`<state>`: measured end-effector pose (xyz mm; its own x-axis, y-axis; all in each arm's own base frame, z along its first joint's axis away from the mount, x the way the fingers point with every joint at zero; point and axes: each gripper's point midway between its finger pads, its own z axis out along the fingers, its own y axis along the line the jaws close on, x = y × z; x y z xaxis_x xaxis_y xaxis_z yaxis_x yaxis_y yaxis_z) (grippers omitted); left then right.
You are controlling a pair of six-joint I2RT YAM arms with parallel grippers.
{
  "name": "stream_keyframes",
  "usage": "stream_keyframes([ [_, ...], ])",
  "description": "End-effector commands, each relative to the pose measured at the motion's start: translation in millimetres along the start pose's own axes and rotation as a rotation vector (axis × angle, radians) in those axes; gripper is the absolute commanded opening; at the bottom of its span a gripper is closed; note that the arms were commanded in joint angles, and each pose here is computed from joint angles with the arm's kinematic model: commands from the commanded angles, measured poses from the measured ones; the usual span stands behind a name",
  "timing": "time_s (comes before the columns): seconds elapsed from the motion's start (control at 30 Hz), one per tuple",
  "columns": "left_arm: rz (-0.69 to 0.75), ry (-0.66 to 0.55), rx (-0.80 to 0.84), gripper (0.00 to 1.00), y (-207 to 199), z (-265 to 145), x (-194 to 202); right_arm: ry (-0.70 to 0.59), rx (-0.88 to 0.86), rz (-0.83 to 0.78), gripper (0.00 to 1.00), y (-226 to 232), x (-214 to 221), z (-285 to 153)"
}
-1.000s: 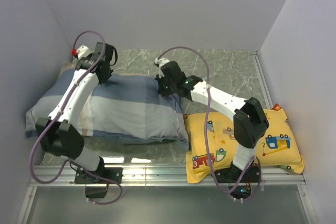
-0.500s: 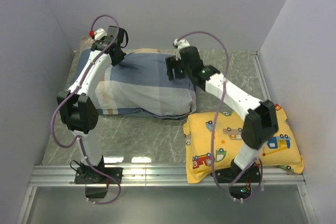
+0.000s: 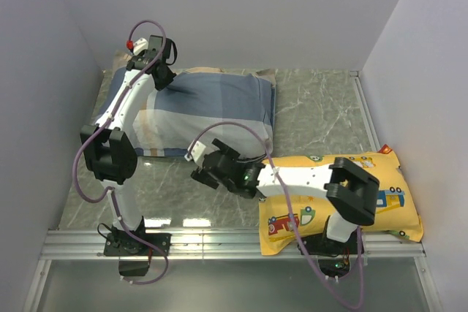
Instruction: Remove the pillowcase from the pillow
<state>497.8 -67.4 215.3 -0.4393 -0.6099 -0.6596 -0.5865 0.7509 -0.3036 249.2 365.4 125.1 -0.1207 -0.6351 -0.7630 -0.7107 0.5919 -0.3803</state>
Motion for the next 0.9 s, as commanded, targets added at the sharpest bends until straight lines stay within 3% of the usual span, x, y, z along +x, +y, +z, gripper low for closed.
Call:
stream_keyframes([
  [0.0,0.012,-0.002,0.071,0.0,-15,-9,-11,-0.042,0.187,-0.033,0.96,-24,-11,2],
  [0.13,0.015,0.004,0.08,0.0,-16,-9,-9,-0.016,0.181,-0.063,0.85,-16,-5,10],
  [0.57,0.01,0.023,0.1,0.0,-17,-10,-6,0.075,0.333,-0.146,0.78,-13,13,44],
  [0.67,0.005,0.027,0.112,0.0,-19,-11,-6,0.079,0.426,-0.161,0.58,-25,9,50],
  [0.7,0.003,0.026,0.113,0.0,-19,-12,-7,0.084,0.451,-0.156,0.32,-31,9,51],
  [0.77,0.003,0.027,0.115,0.0,-19,-14,-8,0.077,0.477,-0.152,0.09,-35,4,54],
  [0.8,0.003,0.024,0.117,0.0,-20,-15,-9,0.079,0.491,-0.149,0.0,-38,3,53],
  [0.87,0.005,0.016,0.113,0.0,-19,-16,-12,0.053,0.497,-0.136,0.0,-44,-9,46],
])
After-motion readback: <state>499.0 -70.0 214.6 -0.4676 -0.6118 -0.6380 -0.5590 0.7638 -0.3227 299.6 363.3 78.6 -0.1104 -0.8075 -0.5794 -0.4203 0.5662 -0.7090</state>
